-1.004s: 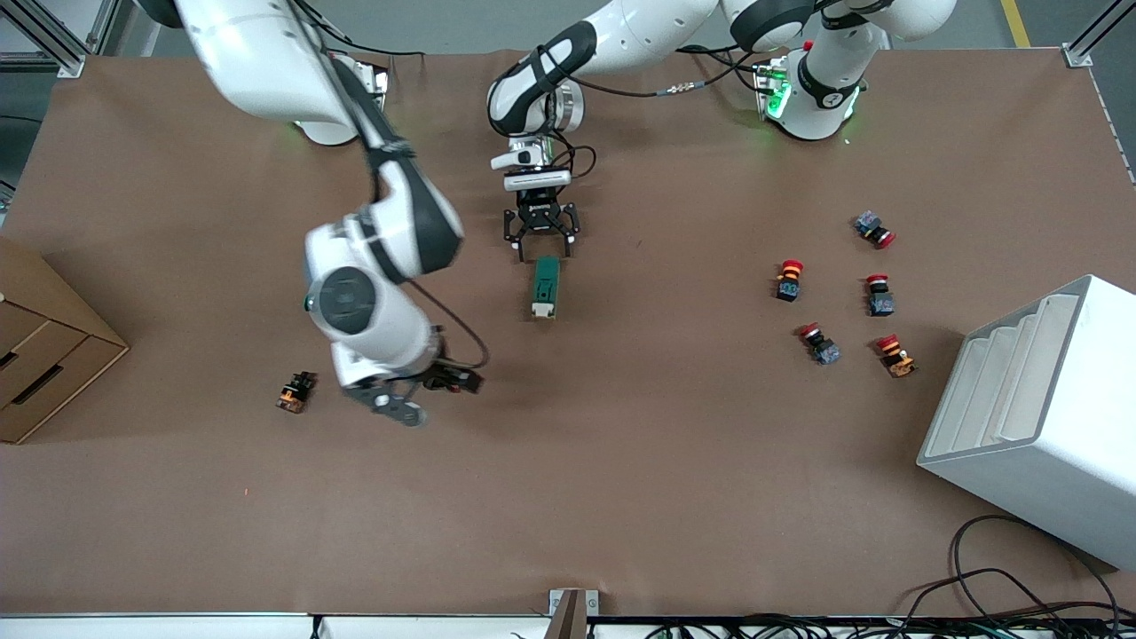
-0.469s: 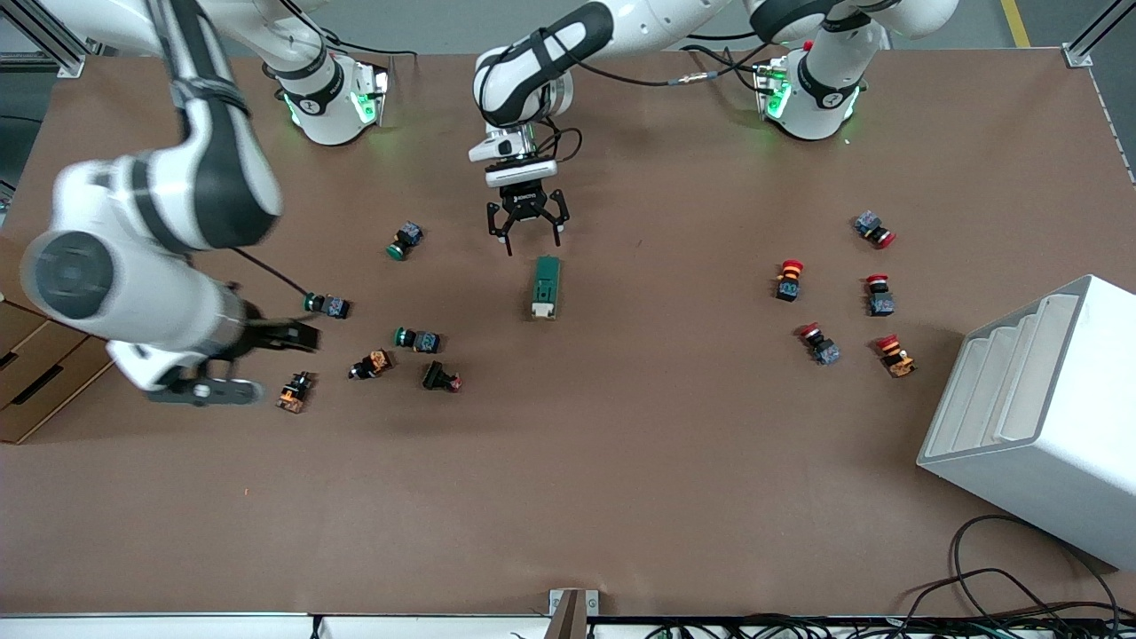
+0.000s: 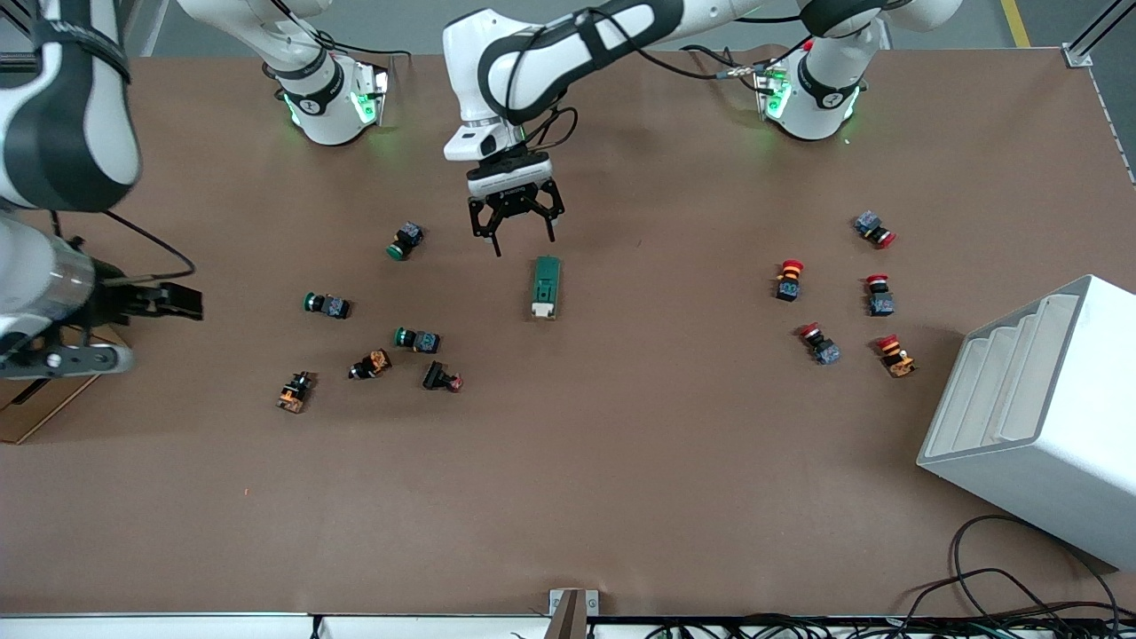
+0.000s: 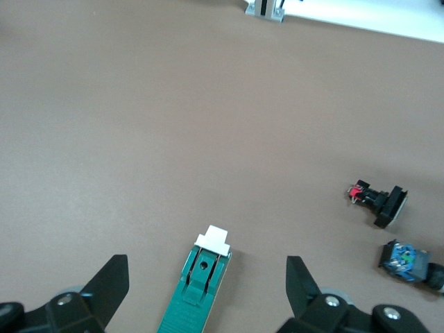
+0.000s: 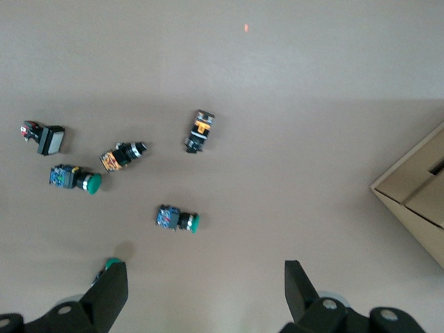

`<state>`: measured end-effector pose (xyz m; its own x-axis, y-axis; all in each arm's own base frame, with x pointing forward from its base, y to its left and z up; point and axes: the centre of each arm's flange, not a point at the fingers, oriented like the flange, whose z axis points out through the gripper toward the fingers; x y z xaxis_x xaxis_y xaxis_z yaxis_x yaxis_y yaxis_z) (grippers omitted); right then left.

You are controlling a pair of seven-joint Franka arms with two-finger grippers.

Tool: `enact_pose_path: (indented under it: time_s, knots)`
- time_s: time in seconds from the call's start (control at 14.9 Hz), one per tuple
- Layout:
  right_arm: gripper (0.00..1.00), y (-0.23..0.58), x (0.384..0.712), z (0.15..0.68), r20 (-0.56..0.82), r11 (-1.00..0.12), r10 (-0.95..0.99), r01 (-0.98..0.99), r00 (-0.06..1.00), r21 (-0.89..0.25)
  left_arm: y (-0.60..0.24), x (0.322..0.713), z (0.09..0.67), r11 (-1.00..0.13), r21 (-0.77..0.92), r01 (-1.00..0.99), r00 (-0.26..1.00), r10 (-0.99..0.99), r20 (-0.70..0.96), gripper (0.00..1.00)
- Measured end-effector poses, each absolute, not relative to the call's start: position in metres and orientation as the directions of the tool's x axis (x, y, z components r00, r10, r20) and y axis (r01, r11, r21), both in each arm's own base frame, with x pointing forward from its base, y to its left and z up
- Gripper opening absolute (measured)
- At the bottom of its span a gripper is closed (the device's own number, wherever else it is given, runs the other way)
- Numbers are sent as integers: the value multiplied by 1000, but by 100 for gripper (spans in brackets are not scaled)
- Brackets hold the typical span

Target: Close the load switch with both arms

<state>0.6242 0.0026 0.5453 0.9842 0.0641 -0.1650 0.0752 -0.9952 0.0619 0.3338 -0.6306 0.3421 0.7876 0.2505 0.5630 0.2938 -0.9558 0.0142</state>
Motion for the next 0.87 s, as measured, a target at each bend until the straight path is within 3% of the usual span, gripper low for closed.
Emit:
enact_pose_path:
  time_s: [0.47,0.87]
  knots:
    - [100,-36,619,569,-162,-998,2,13,987,64,-553,438,469,-954,29,299,900,291,324,100]
    - [100,-32,619,570,-165,-998,7,16,986,54,-398,532,570,-983,40,179,972,183,150,100]
